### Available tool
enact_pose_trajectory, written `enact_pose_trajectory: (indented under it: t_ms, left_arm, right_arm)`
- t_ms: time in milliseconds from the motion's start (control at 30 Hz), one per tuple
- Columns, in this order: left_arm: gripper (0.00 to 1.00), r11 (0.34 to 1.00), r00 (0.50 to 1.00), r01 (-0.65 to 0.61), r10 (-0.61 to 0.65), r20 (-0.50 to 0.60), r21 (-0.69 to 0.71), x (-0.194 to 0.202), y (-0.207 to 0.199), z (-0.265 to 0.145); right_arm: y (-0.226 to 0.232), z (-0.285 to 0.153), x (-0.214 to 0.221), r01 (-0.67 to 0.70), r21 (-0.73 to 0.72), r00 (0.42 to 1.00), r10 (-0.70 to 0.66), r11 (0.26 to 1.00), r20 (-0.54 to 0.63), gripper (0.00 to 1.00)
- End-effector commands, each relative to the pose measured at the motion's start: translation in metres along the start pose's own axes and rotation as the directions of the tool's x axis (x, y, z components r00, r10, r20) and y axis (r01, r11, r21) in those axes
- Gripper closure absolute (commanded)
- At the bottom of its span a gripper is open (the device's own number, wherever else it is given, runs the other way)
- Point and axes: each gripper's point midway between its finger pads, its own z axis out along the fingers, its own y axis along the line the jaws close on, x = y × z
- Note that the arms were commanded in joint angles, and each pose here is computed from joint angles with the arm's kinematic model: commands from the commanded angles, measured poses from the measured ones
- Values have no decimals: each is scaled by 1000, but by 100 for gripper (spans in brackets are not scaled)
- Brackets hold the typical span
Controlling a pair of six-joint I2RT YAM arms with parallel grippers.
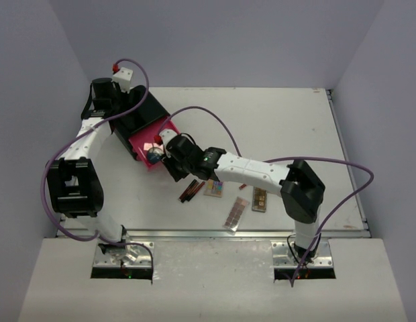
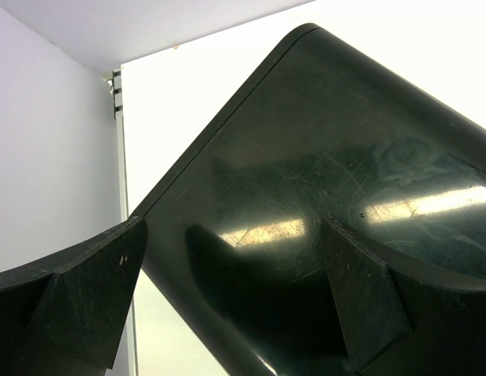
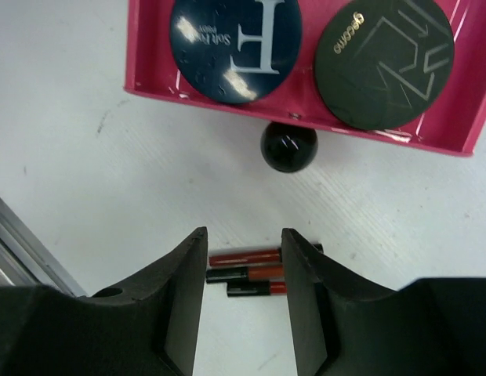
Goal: Organize the makeup
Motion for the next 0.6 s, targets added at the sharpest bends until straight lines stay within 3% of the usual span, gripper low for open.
enact_pose_trajectory:
  t_ms: [0, 100, 300, 567]
  left_arm:
    - [8, 998, 990, -7, 15, -142, 56, 47, -13, 6]
    - [8, 998, 989, -11, 19, -143, 54, 49, -13, 6]
    - [8, 998, 990, -23, 30, -137, 52, 49, -12, 5]
    - [8, 998, 990, -32, 40, -139, 57, 53, -14, 6]
  right_arm:
    - [6, 13, -26, -49, 14, 994, 48, 999, 100, 54]
    - [1, 31, -22, -39, 54, 996, 35, 998, 78, 47]
    - [-12, 39, -22, -34, 134, 995, 21, 990, 98, 47]
    - [-4, 57, -39, -27, 99, 984, 9, 995, 177, 61]
